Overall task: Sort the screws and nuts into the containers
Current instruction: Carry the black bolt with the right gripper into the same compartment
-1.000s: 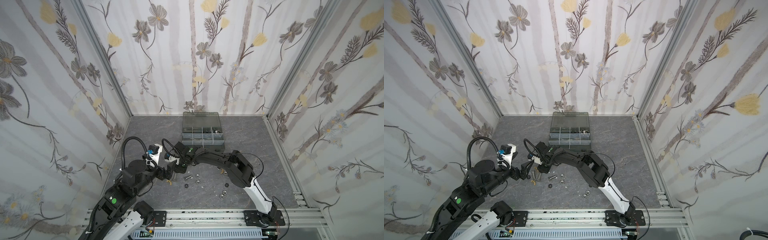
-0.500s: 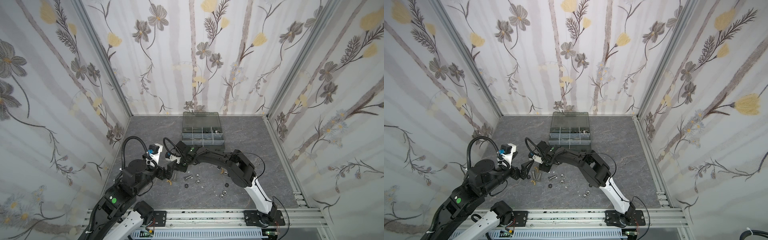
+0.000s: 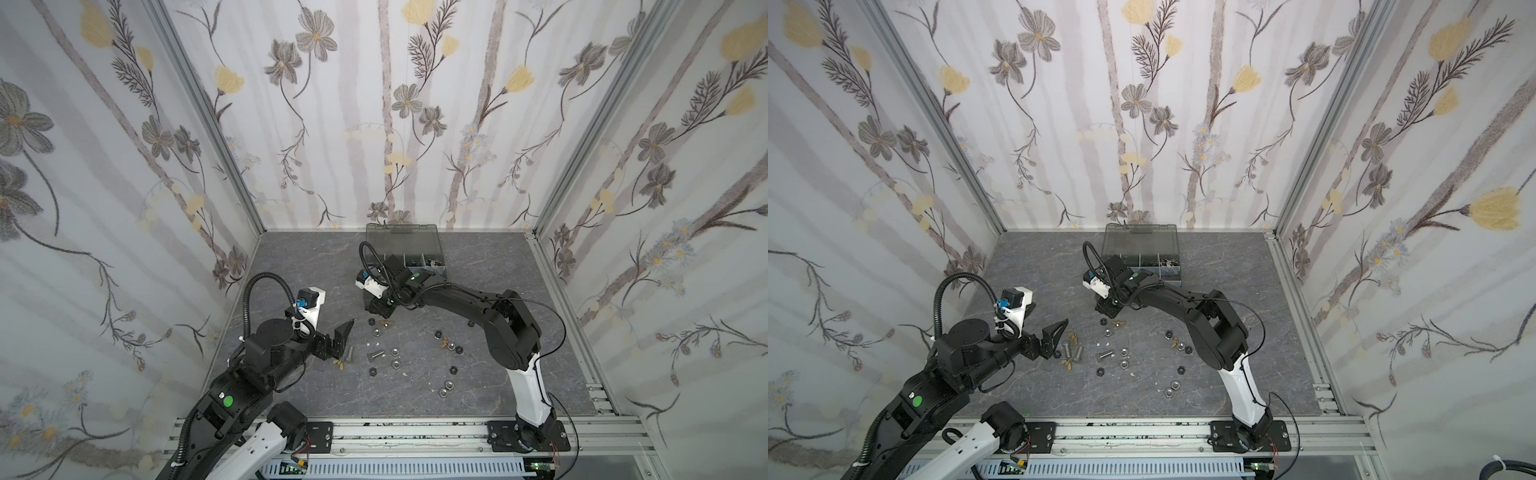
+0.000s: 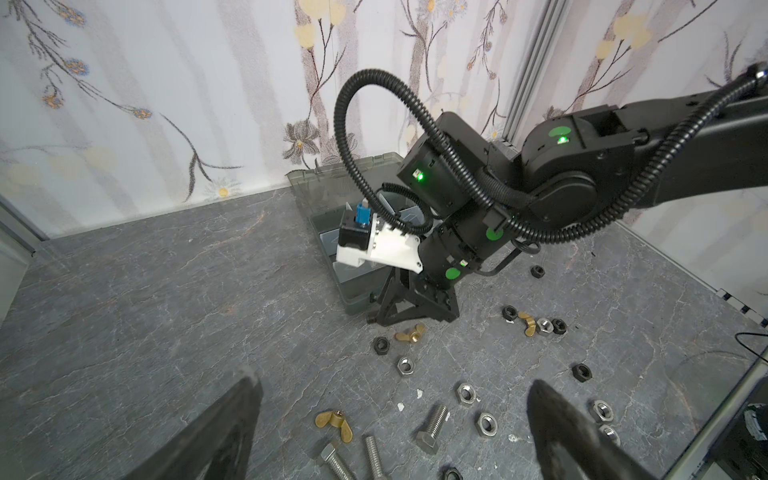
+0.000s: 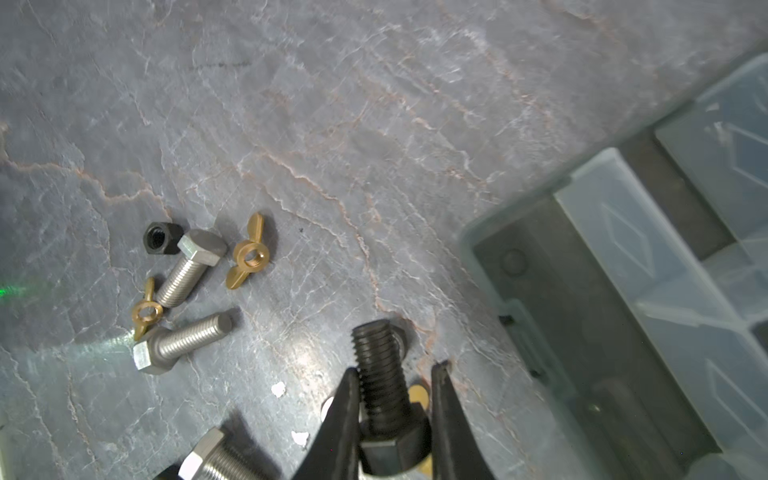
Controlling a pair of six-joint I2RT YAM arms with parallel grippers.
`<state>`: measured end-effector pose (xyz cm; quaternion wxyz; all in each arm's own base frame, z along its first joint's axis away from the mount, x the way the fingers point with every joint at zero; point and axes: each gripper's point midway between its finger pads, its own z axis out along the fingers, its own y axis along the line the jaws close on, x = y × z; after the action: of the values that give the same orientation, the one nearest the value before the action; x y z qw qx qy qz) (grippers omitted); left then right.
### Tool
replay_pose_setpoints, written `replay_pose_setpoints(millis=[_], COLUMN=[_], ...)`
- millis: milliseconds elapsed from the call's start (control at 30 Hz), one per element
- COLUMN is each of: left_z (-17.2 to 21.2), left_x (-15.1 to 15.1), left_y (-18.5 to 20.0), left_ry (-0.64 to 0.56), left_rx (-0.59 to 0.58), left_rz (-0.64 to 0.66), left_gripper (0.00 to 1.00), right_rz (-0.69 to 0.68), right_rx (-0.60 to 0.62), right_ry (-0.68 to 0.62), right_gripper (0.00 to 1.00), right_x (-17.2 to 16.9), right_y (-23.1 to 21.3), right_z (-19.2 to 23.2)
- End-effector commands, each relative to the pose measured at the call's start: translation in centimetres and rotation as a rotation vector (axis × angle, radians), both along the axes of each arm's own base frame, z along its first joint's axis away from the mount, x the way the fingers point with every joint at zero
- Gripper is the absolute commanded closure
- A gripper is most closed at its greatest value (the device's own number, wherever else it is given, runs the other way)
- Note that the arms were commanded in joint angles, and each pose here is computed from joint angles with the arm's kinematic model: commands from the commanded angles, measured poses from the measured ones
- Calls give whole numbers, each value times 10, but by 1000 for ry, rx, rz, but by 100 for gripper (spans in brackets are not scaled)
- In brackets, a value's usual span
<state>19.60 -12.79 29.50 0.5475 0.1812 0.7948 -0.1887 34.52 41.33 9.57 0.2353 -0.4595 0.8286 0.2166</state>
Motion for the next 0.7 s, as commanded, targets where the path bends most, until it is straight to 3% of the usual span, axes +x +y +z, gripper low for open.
replay_pose_setpoints(millis=[0,267,500,667], left_z=[10,10,13,13], left_x=[1,1,1,1], left_y=[1,1,2,2], left_ry=[-30,-32,-38,-40], left_rx=[-12,-12,1,6], left_rz=[5,6,5,4], left_gripper=[0,0,0,0], right_rz=[-63,-314,-542,-630], right_rx=[55,79,66,68], right_ry=[-32,-181,-278,-292], right_gripper=[95,97,96,96], right_x=[22,97,158,192], right_y=[-12,-77,-127,-134], right_z=[23,65,65,56])
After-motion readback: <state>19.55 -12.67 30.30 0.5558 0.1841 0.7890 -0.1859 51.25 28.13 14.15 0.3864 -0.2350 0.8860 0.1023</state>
